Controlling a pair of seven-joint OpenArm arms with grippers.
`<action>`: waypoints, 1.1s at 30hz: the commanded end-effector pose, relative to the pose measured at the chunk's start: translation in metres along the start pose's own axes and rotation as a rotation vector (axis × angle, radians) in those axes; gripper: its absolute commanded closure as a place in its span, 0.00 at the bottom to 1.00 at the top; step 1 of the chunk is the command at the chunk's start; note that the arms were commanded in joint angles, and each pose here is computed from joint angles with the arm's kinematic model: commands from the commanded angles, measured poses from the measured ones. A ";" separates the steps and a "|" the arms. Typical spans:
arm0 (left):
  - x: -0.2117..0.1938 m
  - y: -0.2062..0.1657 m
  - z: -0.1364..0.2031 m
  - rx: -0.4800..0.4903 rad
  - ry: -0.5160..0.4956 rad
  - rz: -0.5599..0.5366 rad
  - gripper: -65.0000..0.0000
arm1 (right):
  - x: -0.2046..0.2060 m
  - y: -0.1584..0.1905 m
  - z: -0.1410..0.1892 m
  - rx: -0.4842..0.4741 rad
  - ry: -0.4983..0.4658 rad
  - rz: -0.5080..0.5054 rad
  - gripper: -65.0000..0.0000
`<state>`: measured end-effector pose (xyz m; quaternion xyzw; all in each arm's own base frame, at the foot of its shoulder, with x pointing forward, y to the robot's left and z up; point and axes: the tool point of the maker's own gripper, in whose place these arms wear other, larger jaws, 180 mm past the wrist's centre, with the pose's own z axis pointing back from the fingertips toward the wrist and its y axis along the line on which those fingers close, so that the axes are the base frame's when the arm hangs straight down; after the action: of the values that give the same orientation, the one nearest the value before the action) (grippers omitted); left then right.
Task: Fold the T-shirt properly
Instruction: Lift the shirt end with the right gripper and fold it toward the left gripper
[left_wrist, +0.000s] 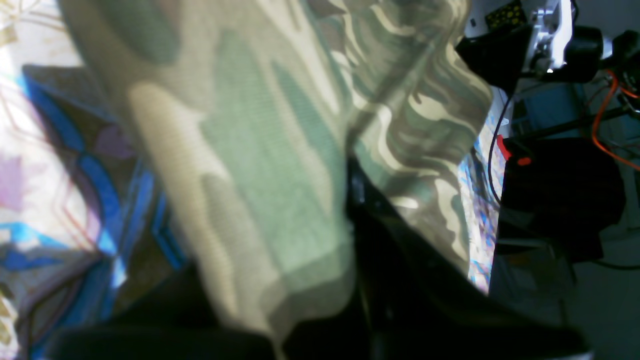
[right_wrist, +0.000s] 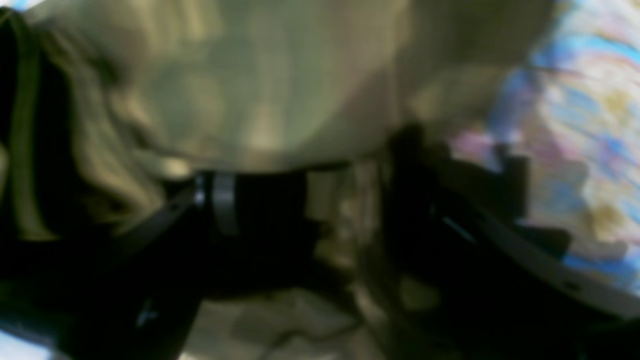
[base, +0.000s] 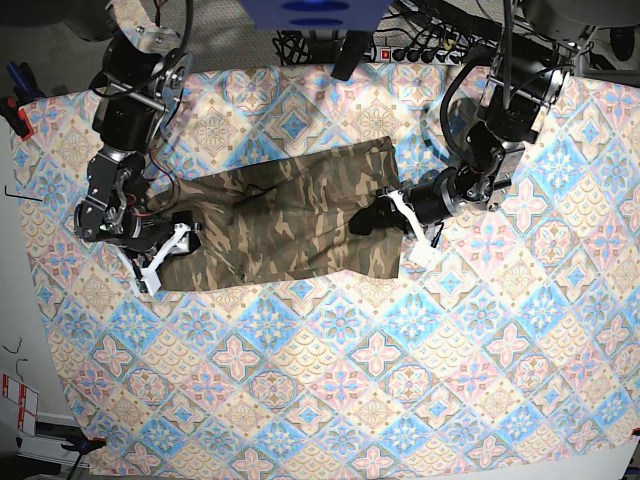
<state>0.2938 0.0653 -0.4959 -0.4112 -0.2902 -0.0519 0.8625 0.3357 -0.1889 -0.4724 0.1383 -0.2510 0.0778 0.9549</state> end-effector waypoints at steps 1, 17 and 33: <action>-0.065 0.030 0.022 0.123 0.221 0.027 1.00 | 0.008 0.007 0.002 0.022 -0.007 0.026 0.41; -0.106 -0.001 0.003 0.041 0.366 -0.038 1.00 | 0.024 0.008 0.016 0.006 -0.057 0.077 0.97; -0.056 -0.089 -0.078 -0.147 0.265 -0.087 1.00 | 0.077 -0.025 0.088 -0.196 -0.145 0.203 0.98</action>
<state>0.3051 -0.0192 -0.4883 -0.4280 -0.2709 -0.1136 0.8547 0.3524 -0.2219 -0.3873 0.0432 -0.3099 0.1412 0.9392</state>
